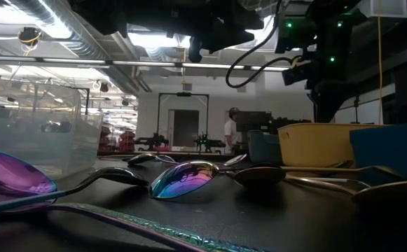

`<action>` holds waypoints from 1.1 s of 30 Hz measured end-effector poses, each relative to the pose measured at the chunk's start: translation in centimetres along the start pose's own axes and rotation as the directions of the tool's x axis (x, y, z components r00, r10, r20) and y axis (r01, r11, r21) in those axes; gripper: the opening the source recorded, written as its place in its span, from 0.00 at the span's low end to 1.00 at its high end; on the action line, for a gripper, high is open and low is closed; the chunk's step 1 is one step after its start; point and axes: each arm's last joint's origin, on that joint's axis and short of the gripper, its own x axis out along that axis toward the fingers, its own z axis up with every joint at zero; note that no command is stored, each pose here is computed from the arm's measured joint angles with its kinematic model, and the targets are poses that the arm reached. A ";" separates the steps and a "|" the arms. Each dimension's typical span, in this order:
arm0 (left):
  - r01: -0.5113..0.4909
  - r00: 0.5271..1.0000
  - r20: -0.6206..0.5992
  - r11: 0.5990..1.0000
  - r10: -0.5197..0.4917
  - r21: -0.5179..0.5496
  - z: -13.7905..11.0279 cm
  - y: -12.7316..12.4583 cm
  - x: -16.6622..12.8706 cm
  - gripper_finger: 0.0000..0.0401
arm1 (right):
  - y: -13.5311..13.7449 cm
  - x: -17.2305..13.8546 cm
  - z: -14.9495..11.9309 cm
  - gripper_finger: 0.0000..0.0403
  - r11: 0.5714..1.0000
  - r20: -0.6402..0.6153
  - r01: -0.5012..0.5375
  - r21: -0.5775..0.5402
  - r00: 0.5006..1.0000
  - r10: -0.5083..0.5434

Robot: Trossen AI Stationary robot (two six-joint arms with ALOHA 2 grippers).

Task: Sort silverware by color (type)
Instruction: Put the purple spoon into the transparent bin

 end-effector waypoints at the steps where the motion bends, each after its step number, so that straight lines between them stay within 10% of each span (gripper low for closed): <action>1: 0.000 1.000 0.000 1.000 0.000 0.000 0.0 0.0 0.0 0.34 | 0.0 0.0 0.0 0.24 1.000 0.002 0.000 0.001 1.000 0.000; 33: 0.043 0.996 0.083 0.999 -0.040 -0.030 3.5 -0.1 -1.2 0.32 | -0.8 -3.2 0.9 0.24 1.000 -0.012 0.001 -0.004 1.000 -0.001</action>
